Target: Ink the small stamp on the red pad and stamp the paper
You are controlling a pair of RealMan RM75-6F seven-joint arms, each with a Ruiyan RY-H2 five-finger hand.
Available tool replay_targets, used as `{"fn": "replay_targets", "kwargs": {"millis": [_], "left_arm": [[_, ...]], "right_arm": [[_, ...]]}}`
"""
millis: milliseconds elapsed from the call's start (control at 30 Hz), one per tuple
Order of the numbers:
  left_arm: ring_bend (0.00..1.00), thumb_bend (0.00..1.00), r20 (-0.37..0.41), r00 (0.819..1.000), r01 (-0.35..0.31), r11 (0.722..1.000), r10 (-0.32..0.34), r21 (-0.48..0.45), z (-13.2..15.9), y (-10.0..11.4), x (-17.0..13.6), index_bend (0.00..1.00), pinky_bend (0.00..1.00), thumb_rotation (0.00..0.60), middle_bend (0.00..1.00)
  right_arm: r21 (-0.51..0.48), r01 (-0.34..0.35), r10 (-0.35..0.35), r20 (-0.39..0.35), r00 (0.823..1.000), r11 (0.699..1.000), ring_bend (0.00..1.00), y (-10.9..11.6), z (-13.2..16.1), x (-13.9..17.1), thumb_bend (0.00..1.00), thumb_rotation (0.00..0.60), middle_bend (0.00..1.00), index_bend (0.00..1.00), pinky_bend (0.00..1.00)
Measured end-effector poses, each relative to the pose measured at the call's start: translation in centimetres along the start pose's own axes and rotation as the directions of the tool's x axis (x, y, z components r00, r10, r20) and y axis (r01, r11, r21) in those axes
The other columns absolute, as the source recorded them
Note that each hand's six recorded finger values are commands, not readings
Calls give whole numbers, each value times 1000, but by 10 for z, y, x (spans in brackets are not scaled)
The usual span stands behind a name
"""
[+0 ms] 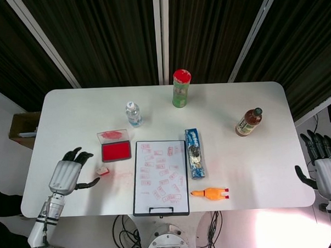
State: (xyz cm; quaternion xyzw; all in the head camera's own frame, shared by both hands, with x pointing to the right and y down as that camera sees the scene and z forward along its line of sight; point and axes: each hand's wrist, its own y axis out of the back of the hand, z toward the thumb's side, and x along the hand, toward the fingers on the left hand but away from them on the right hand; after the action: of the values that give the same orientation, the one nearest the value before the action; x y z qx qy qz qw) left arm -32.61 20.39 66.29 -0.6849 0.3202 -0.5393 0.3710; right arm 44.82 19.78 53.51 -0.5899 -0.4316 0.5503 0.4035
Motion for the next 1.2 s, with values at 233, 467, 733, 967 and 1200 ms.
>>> {"fn": "replay_targets", "kwargs": {"millis": [233,467,733,967,1200], "left_arm": [[215,147,1,998,59,998,-59,-22,22,-32,23,321,344,362,361],[223,148,-59,996,77,995,-74,58,15,-40,29,344,366,365,381],[245,154,-136,988,81,996,-74,43,3,-43,28,411,391,495,471],[248,171,-120,991,63,997,-57,43,11,-45,32,413,393,544,483],[248,192,-131,990,63,997,-56,53,9,-48,36,417,393,593,488]], "right_arm": [[0,10,-10,17,1000,1000,0,6,-2,0,260,600,0,0,0],[-7,-6,6,25,1000,1000,0,-1,-4,-1,261,600,0,0,0],[-10,-22,22,9,1000,1000,0,-4,-5,-1,267,600,0,0,0],[-16,-13,13,19,1000,1000,0,-5,-8,-1,267,600,0,0,0],[-18,-14,15,30,999,1000,0,-5,-11,0,267,600,0,0,0]]}}
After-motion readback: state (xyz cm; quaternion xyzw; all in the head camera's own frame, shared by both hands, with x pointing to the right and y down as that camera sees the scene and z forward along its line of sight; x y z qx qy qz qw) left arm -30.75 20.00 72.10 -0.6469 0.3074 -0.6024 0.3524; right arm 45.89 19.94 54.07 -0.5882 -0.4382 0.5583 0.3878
